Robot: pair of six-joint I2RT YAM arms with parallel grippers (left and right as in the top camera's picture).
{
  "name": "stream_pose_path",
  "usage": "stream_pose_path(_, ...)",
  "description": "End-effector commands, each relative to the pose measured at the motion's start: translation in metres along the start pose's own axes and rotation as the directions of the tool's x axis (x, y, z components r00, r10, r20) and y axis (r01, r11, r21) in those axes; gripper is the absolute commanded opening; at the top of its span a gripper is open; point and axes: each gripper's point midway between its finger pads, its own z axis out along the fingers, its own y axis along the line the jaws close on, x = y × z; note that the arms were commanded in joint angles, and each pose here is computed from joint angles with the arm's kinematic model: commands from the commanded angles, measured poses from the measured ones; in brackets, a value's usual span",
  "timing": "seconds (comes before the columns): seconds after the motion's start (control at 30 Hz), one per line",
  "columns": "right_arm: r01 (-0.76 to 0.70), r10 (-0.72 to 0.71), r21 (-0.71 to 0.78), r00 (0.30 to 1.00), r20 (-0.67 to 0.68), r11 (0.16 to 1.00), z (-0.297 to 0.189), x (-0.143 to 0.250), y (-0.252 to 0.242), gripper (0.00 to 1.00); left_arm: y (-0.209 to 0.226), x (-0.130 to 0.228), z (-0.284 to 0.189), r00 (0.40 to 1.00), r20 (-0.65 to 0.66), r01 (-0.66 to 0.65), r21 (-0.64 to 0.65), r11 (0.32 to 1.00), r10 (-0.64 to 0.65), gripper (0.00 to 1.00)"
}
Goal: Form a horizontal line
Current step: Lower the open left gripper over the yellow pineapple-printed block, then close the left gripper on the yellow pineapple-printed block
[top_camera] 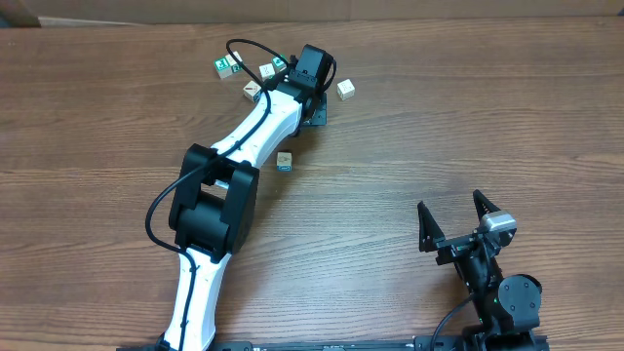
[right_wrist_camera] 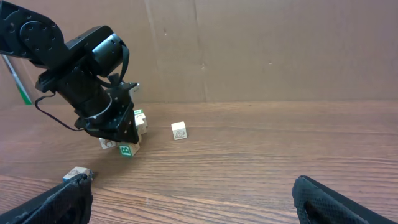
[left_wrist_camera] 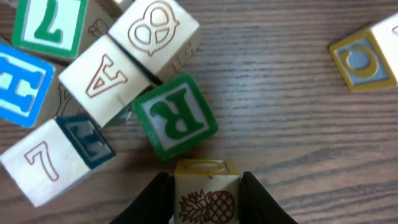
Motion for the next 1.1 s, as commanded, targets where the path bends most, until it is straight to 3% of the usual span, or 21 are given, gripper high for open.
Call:
stream_pose_path(0.0, 0.004, -0.004, 0.01, 1.0, 0.006, 1.0, 0.0, 0.001, -0.002, 1.0, 0.0, 0.027, 0.011, 0.995, -0.095, -0.014, -0.003, 1.0, 0.014, 0.27)
stream_pose_path(0.2, 0.004, -0.004, 0.01, 1.0, 0.006, 1.0, 0.0, 0.001, -0.002, 1.0, 0.004, 0.038, 0.002, 0.987, -0.162, -0.027, -0.023, 0.999, 0.022, 0.27)
stream_pose_path(0.33, 0.004, -0.004, 0.01, 1.0, 0.006, 1.0, 0.0, 0.001, -0.002, 1.0, 0.001, 0.043, 0.0, 0.983, -0.183, -0.027, -0.005, 1.0, 0.025, 0.42)
stream_pose_path(0.43, 0.004, -0.004, 0.01, 1.0, 0.006, 1.0, 0.0, 0.001, -0.002, 1.0, 0.001, 0.042, 0.0, 0.983, -0.181, -0.026, -0.005, 1.0, 0.025, 0.45)
stream_pose_path(0.63, 0.004, -0.004, 0.01, 1.0, 0.006, 1.0, 0.0, 0.001, -0.002, 1.0, 0.0, 0.041, 0.001, 0.984, -0.176, -0.025, -0.003, 1.0, 0.024, 0.38)
stream_pose_path(1.07, 0.004, -0.004, 0.01, 1.0, 0.006, 1.0, 0.0, 0.001, -0.002, 1.0, -0.001, 0.032, 0.002, 0.99, -0.141, -0.022, -0.005, 1.0, 0.021, 0.39)
